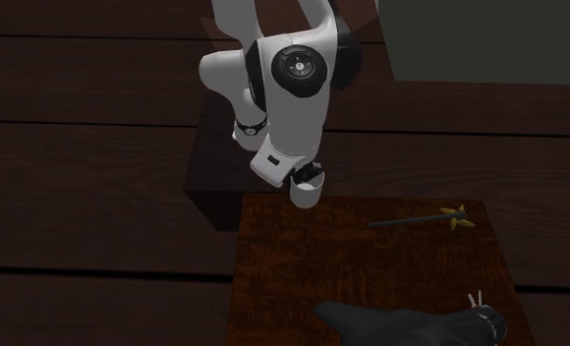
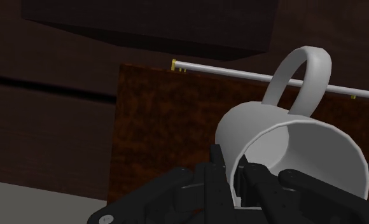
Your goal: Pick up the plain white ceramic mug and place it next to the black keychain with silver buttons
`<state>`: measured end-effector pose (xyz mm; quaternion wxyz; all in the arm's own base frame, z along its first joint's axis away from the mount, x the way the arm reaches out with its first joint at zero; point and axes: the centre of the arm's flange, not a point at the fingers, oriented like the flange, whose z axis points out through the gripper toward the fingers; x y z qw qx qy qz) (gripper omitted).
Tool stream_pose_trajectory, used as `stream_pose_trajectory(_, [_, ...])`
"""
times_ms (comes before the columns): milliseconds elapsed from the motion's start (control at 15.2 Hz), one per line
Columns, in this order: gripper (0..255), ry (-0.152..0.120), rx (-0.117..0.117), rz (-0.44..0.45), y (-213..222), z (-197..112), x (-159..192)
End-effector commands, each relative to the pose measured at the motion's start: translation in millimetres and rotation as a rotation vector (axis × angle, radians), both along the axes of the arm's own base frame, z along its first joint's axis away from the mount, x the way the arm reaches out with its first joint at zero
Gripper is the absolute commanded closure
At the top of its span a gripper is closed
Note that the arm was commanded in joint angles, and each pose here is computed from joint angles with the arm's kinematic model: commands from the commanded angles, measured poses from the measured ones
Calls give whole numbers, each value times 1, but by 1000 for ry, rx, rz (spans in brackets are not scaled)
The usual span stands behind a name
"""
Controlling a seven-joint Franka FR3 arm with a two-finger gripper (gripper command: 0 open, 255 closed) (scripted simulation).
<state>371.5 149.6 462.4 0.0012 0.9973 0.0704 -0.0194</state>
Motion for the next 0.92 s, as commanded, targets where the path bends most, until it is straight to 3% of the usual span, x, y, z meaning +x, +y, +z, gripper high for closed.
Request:
stream_pose_trajectory(0, [255, 0, 0, 0, 0, 9, 1])
stream_pose_trajectory(726, [255, 0, 0, 0, 0, 63, 0])
stream_pose_trajectory(858, [255, 0, 0, 0, 23, 63, 13])
